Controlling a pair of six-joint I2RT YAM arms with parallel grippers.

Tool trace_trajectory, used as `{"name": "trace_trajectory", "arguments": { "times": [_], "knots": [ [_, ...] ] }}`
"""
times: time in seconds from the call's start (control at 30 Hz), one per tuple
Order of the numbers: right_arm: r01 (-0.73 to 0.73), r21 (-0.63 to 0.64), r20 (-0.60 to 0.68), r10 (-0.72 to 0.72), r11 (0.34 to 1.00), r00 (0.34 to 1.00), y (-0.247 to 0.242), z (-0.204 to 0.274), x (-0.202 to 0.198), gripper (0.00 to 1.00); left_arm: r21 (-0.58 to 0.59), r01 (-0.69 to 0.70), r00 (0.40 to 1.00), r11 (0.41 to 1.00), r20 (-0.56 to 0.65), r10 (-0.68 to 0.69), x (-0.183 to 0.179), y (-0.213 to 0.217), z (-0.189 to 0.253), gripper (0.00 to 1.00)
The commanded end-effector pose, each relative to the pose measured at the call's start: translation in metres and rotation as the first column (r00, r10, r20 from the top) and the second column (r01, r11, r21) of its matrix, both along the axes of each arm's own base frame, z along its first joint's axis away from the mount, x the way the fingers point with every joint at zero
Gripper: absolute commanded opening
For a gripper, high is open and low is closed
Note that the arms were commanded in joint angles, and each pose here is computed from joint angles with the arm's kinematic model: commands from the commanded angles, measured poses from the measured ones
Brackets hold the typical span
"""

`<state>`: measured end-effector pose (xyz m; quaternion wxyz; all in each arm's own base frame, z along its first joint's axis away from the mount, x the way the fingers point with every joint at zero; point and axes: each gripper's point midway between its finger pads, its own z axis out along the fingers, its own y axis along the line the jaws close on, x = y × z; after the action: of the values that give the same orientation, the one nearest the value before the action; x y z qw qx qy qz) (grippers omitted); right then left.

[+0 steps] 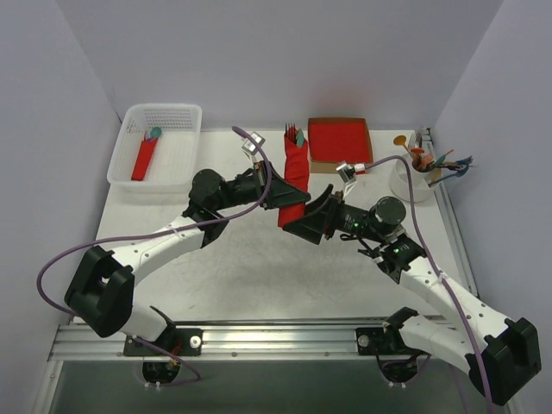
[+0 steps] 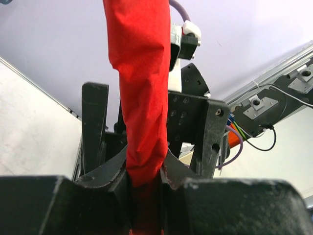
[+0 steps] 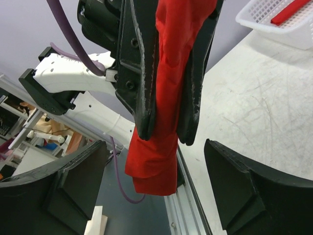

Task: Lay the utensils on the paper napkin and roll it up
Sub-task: Roll the napkin.

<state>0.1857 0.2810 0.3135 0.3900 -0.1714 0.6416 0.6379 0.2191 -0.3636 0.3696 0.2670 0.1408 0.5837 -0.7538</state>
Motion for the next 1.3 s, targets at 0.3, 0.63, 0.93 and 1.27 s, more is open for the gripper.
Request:
{"name": "trace_trajectory", "arguments": {
  "times": [0.3,0.63,0.93,1.27],
  "knots": [
    [-0.021,0.018,0.095,0.019,1.000,0.995,0.007,0.018,-0.004,0.39,-0.113,0.003,0.996,0.994,0.089,0.007,-0.003,-0.004,0.039,0.02],
    [0.011,-0.013,0.089,-0.010,1.000,0.996,0.005,0.014,-0.001,0.00,-0.113,-0.008,0.995,0.994,0.094,0.019,-0.004,-0.003,0.038,0.02],
    [0.019,0.006,0.117,-0.020,1.000,0.993,0.001,0.020,-0.006,0.70,-0.107,-0.018,0.995,0.994,0.100,0.029,-0.004,-0.003,0.035,0.03],
    [0.003,-0.018,0.106,-0.001,1.000,0.994,0.007,0.015,-0.003,0.63,-0.074,-0.026,0.994,0.997,0.108,0.034,-0.004,-0.006,0.030,0.02]
  ]
}}
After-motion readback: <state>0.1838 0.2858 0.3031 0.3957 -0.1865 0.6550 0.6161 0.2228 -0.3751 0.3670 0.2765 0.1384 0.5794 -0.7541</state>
